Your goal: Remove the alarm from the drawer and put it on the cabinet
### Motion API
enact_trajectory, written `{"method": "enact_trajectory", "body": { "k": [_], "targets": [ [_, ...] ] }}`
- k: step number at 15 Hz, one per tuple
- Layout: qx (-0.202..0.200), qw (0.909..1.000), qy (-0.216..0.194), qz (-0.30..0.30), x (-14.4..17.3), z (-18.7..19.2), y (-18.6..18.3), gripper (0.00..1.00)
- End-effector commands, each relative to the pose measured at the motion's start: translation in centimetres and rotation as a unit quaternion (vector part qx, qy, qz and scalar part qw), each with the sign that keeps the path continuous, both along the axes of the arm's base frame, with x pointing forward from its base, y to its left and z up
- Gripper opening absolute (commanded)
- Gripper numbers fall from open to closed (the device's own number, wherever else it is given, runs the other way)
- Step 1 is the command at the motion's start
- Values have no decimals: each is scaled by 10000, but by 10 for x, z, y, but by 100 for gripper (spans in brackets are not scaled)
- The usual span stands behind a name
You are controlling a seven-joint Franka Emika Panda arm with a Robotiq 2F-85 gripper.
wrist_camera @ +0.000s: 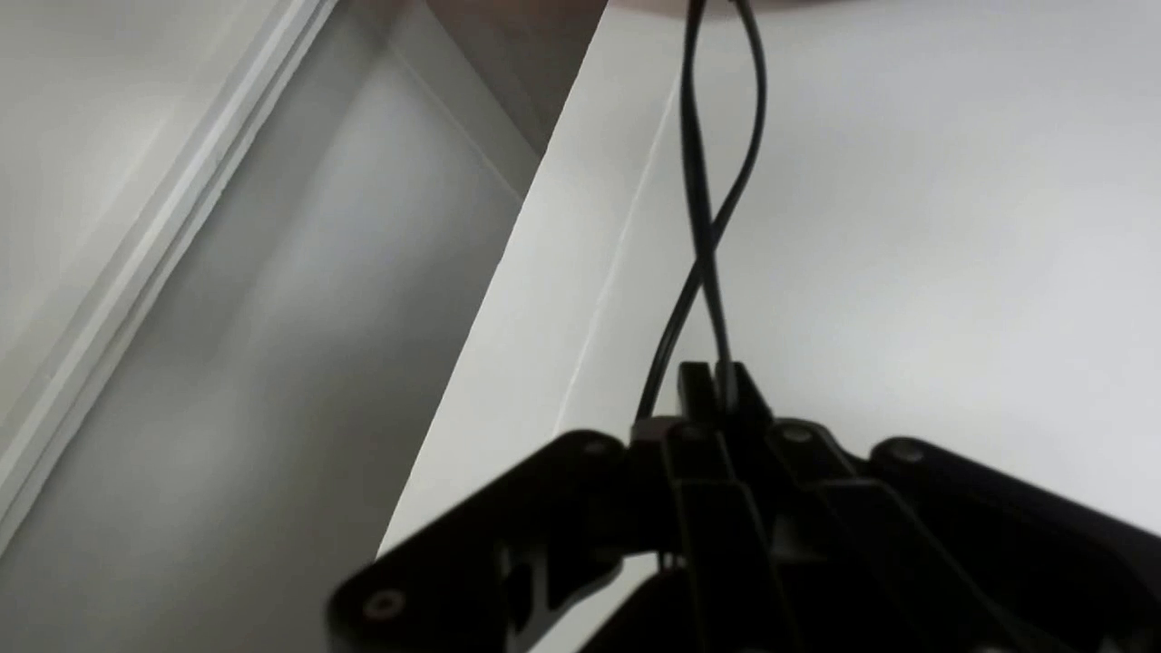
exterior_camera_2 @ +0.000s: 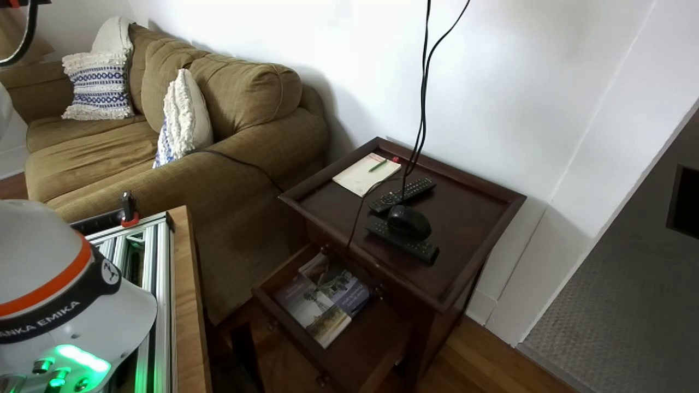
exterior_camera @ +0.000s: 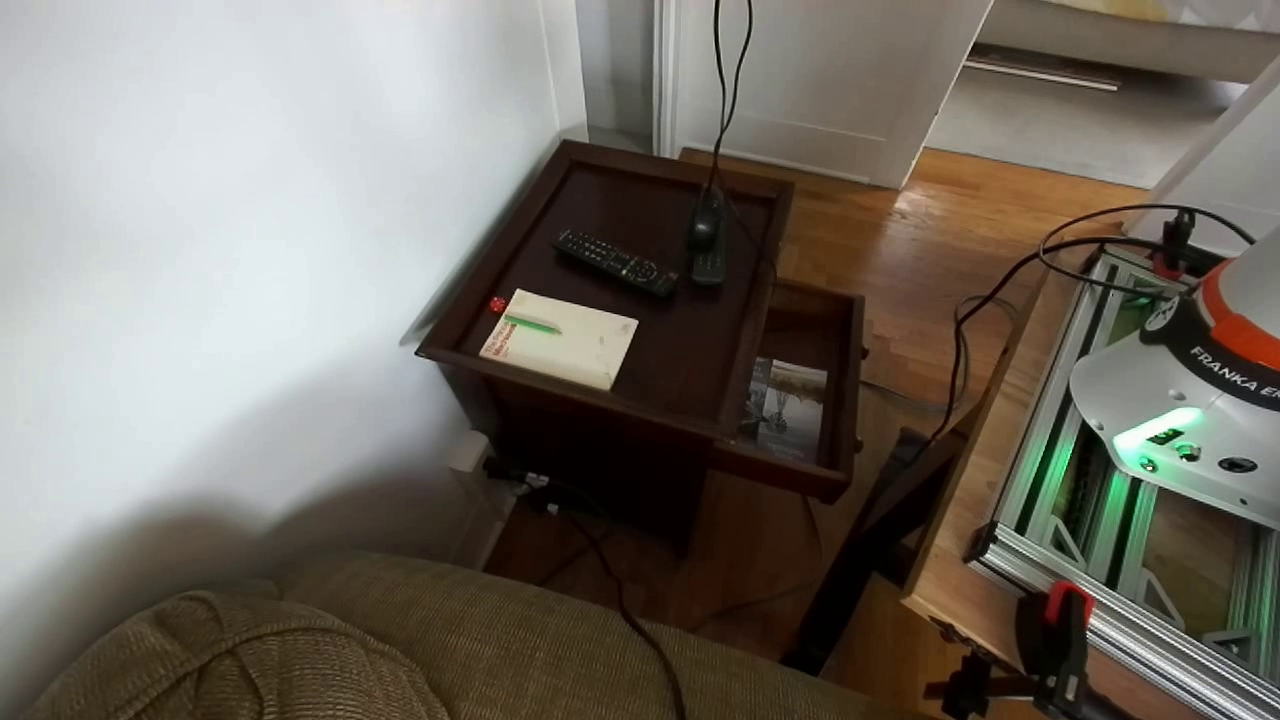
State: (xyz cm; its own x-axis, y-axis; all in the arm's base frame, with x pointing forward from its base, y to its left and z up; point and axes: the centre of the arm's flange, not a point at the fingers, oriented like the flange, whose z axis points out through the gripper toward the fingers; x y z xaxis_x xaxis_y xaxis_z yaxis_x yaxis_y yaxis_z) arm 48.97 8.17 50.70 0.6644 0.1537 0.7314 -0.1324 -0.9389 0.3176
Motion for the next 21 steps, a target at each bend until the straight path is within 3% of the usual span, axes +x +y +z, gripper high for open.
{"method": "enact_trajectory", "body": {
  "k": [1,5,13,17,21],
  "targets": [
    [11,9996,171,-213,30,0,3,1],
    [77,9993,166,-331,52,-7,3,1],
    [629,9938,-276,-876,98,-46,6,1],
    [845,9875,-551,-1215,103,-73,12,1],
    [1352,9760,-789,-1513,100,-93,25,1]
  ]
}}
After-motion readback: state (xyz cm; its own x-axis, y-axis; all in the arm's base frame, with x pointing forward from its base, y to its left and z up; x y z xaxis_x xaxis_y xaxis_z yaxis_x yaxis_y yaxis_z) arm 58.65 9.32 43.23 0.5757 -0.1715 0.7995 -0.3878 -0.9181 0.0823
